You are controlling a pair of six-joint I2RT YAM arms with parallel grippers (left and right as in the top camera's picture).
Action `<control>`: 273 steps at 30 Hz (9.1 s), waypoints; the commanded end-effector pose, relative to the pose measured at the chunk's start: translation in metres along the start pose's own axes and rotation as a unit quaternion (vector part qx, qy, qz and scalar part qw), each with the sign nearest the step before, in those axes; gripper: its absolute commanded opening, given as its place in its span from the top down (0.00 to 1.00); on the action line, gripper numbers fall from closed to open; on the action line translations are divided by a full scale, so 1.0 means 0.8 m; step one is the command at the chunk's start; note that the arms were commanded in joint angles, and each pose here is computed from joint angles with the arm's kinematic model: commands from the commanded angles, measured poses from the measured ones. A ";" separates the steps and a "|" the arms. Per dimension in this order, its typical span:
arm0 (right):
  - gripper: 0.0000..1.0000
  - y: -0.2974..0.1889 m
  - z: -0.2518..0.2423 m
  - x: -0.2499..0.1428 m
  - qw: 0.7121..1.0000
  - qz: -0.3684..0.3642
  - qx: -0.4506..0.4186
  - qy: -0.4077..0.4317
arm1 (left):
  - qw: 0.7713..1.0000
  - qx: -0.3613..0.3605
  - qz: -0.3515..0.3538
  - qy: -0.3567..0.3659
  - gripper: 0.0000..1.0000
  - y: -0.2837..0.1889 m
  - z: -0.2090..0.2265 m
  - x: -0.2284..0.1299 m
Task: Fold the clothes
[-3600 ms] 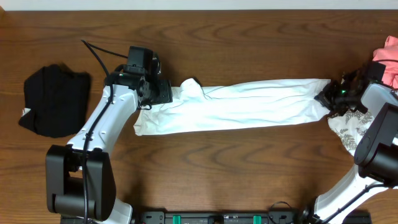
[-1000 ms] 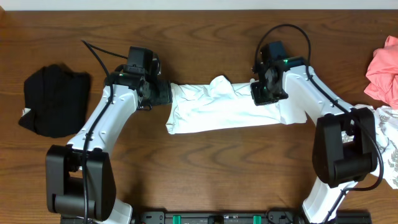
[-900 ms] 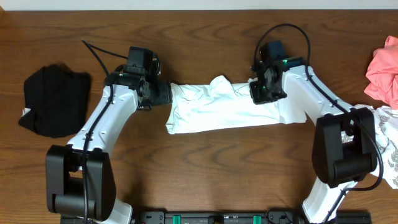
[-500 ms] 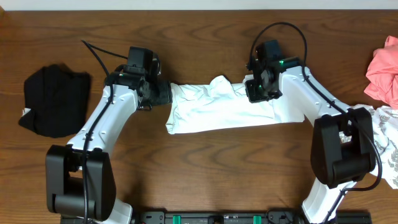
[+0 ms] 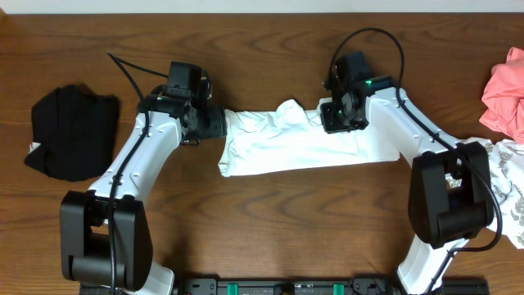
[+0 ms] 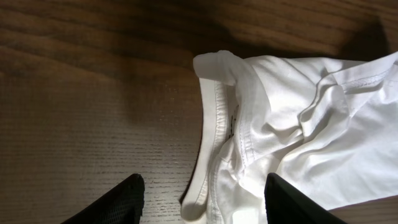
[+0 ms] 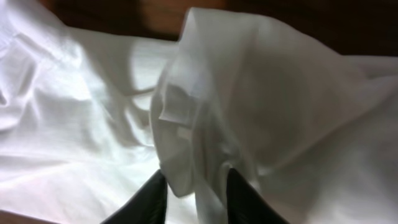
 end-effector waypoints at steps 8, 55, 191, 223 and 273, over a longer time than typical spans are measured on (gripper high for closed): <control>0.63 -0.031 0.056 0.026 0.968 -0.078 0.216 -0.097 | 1.000 0.005 -0.005 0.000 0.37 -0.002 0.001 0.004; 0.74 0.069 0.012 0.015 0.994 -0.002 0.106 0.034 | 1.000 0.008 0.002 -0.001 0.37 0.003 0.002 0.001; 0.67 -0.146 -0.142 0.005 0.979 -0.148 0.013 0.136 | 0.963 0.152 -0.015 -0.220 0.94 -0.055 0.213 0.028; 0.67 -0.144 -0.142 -0.007 0.982 -0.124 0.016 0.143 | 0.997 0.057 -0.058 0.011 0.94 -0.040 -0.042 0.019; 0.67 -0.140 -0.127 -0.004 0.984 -0.120 0.027 0.127 | 0.984 -0.080 0.021 0.160 0.63 0.033 -0.183 -0.057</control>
Point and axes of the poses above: each gripper's point midway between its finger pads, its own y axis out along the fingers, its own z axis along the line the jaws close on, x = y × z, the point moved 7 cm from there along -y, back along the fingers, and after that the axes turned 5 degrees about -y, right-handed, at the moved point
